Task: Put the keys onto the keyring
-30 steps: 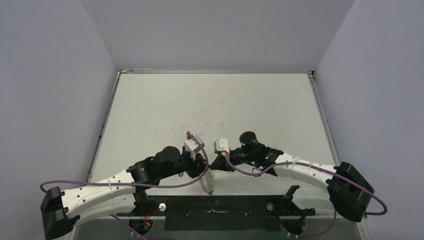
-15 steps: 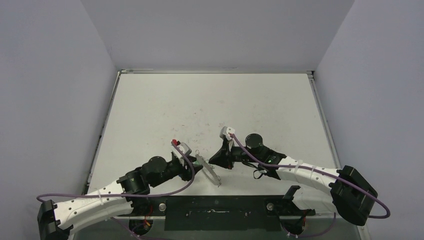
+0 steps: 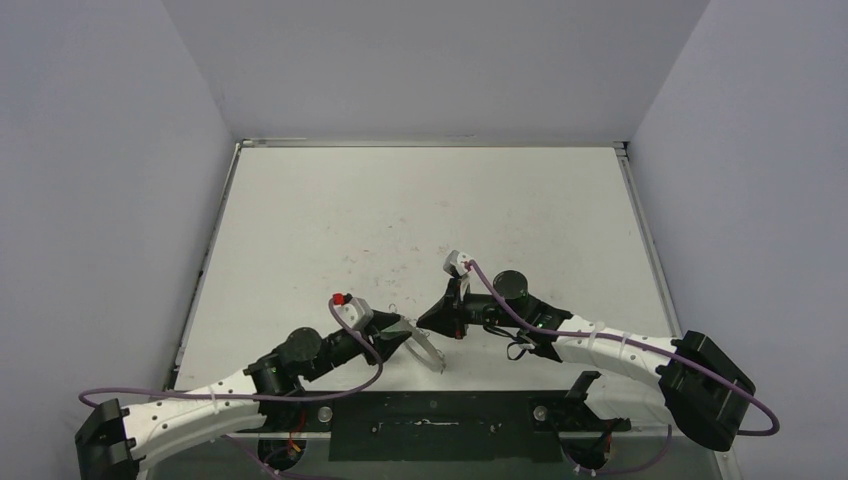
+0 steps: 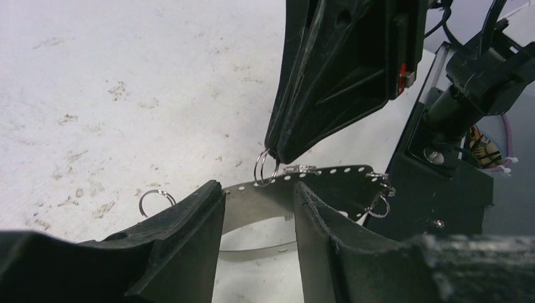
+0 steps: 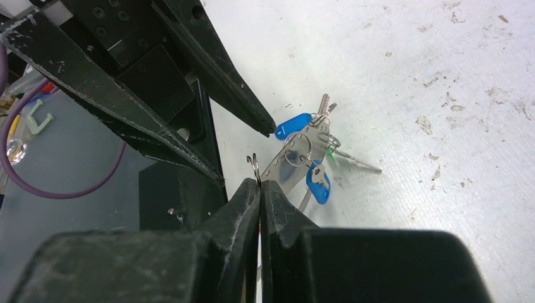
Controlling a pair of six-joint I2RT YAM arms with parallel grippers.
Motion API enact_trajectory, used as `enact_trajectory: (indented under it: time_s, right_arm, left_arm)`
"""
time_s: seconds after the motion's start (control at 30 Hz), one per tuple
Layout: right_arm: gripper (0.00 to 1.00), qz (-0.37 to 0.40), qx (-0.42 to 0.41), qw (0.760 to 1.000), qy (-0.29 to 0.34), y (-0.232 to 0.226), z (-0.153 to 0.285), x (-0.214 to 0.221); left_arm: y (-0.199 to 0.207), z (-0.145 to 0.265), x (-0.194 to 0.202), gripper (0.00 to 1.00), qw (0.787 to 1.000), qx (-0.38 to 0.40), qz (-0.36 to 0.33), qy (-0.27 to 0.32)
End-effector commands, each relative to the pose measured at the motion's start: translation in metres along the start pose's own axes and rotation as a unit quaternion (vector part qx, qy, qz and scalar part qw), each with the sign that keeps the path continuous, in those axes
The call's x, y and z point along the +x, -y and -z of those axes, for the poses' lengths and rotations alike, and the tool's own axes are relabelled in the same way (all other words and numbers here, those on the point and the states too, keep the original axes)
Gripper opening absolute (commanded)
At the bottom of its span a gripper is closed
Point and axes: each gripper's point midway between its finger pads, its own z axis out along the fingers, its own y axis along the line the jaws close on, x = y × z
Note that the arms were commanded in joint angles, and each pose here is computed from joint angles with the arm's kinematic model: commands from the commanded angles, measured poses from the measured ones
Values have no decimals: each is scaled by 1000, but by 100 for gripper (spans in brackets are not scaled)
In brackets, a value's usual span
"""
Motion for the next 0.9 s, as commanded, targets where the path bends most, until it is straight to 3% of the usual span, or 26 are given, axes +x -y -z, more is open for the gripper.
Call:
enact_trajectory:
  time_s: [0.0, 0.17, 0.27, 0.33, 0.4, 0.43, 0.77, 0.87]
  right_arm:
    - [0, 22, -23, 999, 43, -12, -2, -24]
    - [0, 25, -29, 998, 41, -15, -3, -24]
    - [0, 26, -33, 998, 40, -16, -2, -24]
    - [0, 27, -34, 998, 39, -17, -2, -23]
    - [0, 26, -35, 998, 38, -17, -2, -23]
    - [0, 27, -36, 998, 38, -17, -2, -23]
    - [0, 32, -36, 998, 36, -18, -2, -23]
    - [26, 43, -26, 998, 24, -15, 0, -22]
  left_arm:
    - [14, -8, -33, 41, 997, 33, -2, 71]
    - [15, -14, -32, 40, 997, 35, -1, 68]
    - [17, -16, -30, 33, 997, 40, -4, 69]
    - [18, -15, -31, 23, 996, 44, -7, 71]
    - [18, -15, -31, 4, 996, 44, -11, 72]
    - [18, -14, -31, 0, 996, 44, -11, 72]
    - [13, -3, -30, 0, 997, 31, -12, 63]
    - [12, -1, -29, 0, 998, 29, -22, 41]
